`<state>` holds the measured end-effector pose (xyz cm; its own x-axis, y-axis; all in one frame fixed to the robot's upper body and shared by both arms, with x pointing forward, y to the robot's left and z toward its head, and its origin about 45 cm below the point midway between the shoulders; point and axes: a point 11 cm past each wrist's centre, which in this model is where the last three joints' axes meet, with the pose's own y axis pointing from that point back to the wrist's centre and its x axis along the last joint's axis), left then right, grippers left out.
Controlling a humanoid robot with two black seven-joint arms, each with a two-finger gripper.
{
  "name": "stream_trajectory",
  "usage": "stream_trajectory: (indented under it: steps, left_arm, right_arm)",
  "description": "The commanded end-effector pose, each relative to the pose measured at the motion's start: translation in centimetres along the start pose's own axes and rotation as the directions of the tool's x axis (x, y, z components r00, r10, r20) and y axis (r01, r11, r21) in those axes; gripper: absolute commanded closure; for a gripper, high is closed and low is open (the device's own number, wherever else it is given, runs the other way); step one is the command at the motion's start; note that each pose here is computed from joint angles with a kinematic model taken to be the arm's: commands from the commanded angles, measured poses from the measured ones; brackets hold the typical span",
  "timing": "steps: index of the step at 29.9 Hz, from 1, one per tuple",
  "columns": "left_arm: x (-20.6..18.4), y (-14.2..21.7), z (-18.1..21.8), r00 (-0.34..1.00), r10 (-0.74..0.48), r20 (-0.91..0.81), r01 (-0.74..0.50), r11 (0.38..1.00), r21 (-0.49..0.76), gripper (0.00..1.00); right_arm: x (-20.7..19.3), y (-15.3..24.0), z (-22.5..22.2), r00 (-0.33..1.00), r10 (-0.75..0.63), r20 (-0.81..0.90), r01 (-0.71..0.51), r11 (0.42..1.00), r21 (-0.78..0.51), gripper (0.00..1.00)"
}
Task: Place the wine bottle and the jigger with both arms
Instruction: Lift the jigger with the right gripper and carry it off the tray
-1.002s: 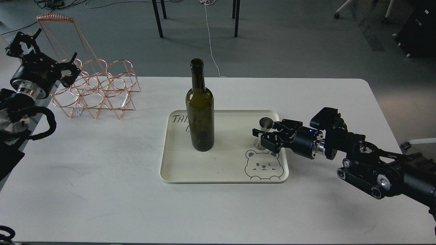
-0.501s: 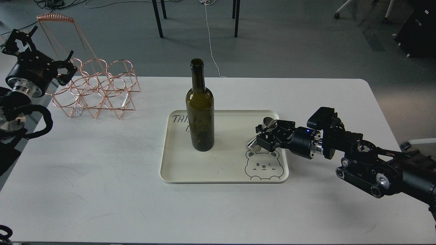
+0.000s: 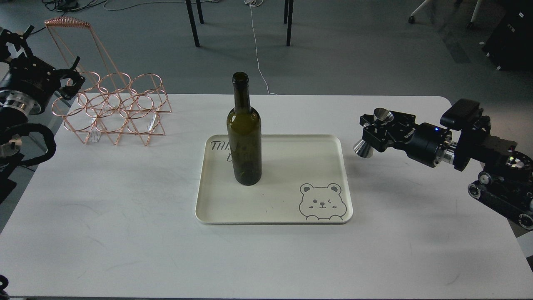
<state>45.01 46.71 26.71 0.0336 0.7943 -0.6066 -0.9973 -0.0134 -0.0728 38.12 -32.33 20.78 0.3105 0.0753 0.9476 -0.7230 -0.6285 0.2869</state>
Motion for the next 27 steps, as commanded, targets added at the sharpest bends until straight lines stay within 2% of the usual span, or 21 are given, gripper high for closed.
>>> stream_trajectory:
  steps: [1,6,13,22,27]
  left_arm:
    - [0.0,0.0,0.1,1.000,0.001,0.001,-0.001,1.000,-0.001,0.02]
    - [0.0,0.0,0.0,1.000,0.001,0.002,-0.001,1.000,0.001,0.02]
    - [-0.1,-0.1,-0.3,1.000,-0.001,0.001,0.001,1.000,0.006,0.02]
    - [-0.1,0.0,-0.4,1.000,-0.002,0.001,0.002,1.000,0.008,0.02]
    - [-0.1,0.0,-0.3,1.000,-0.002,0.004,0.002,1.000,0.008,0.02]
  right_arm:
    - [-0.7,3.1,2.2,1.000,0.005,-0.018,-0.007,0.997,-0.078,0.88]
    - [-3.1,5.6,4.3,0.997,0.019,0.070,-0.006,0.983,-0.184,0.87]
    - [-4.8,8.1,7.4,0.999,0.013,0.035,-0.002,0.953,-0.304,0.87]
    - [-7.6,7.2,7.0,0.995,0.008,0.097,0.024,0.946,-0.325,0.83]
    - [-8.5,6.6,7.0,0.995,0.012,0.097,0.022,0.941,-0.337,0.77]
